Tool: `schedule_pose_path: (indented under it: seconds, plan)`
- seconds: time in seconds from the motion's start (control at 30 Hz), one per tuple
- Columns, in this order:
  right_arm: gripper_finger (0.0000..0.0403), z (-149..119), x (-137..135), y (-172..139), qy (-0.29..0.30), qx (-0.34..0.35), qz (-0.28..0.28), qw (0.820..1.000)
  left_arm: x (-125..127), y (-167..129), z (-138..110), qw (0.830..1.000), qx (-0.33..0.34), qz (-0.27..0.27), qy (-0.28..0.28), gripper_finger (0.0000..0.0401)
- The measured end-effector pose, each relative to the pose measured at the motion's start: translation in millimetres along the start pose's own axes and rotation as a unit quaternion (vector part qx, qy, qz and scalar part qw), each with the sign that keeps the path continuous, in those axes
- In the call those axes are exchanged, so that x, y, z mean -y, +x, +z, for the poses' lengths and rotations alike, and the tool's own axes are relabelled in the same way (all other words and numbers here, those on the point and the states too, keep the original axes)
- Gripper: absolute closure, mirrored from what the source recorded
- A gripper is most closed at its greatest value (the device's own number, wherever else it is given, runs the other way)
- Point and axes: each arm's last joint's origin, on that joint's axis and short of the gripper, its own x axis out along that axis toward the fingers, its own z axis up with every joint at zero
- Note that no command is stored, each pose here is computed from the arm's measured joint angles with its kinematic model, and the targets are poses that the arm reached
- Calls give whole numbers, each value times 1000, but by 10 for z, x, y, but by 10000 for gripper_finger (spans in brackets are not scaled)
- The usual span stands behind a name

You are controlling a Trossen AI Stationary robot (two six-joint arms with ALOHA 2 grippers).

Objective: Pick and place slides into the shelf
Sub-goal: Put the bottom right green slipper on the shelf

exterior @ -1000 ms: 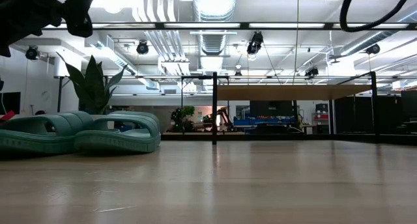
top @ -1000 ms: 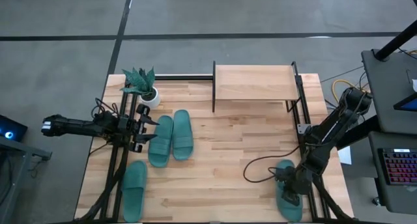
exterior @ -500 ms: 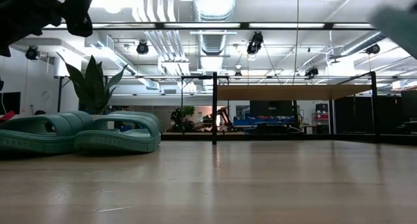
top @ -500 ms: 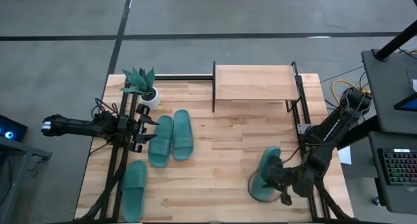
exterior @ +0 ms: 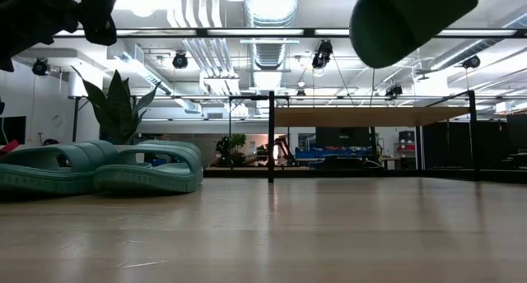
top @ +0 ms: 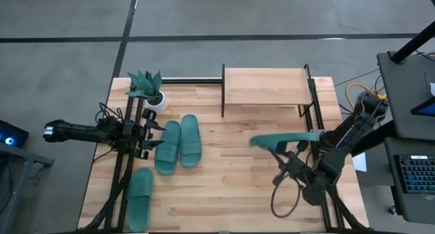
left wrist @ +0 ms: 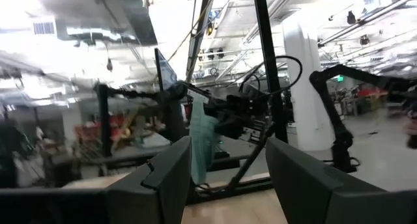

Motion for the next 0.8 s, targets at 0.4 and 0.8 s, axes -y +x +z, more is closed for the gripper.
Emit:
schedule_pose_path:
  seconds: [0.4,0.8]
  plan:
    - [392,110,-175,418,2,-20,-79,997,-8,122,-45,998,1,0,60,218]
    - [392,908,-606,806,-124,-47,-78,988,-51,700,-235,998,-39,-9,43,218]
